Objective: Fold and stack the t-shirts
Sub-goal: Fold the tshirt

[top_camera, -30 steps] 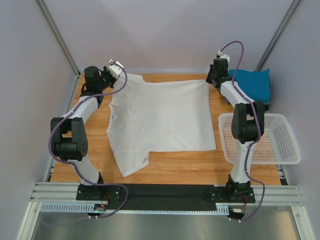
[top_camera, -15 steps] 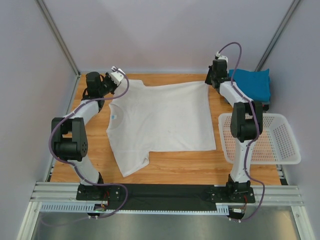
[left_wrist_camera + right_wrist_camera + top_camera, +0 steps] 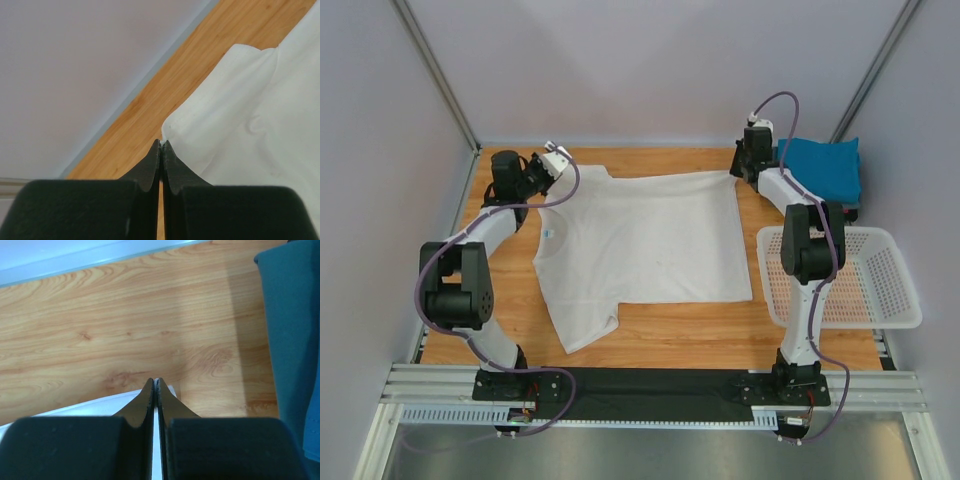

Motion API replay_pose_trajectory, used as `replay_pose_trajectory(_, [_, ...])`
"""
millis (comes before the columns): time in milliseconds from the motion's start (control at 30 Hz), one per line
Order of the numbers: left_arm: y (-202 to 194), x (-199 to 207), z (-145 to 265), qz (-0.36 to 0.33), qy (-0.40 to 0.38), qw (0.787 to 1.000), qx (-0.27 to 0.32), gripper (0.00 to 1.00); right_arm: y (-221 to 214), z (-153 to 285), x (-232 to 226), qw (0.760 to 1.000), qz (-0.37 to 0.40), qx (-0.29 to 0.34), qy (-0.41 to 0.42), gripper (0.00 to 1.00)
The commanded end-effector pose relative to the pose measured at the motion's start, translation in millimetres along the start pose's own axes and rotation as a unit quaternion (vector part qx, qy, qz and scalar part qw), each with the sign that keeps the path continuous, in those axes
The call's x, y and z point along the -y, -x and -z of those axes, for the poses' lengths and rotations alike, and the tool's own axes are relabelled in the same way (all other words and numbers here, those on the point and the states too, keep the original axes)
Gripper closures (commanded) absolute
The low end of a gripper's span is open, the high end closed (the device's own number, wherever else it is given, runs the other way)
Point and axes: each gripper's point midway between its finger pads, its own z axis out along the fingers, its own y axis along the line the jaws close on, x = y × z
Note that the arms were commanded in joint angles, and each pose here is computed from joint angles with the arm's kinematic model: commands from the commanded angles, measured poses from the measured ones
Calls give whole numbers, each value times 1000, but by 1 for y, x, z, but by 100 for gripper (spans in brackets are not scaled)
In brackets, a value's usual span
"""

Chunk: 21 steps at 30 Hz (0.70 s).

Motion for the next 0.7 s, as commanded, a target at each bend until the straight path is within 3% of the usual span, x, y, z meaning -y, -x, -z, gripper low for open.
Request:
replay_pose_trajectory(0, [30,-8,15,-45,2,998,40,100,18,11,2,999,7,34,-3,99])
replay_pose_trajectory(667, [16,31,35,-119,-47,992,14,100,-3,40,24,999,2,11,-43,100])
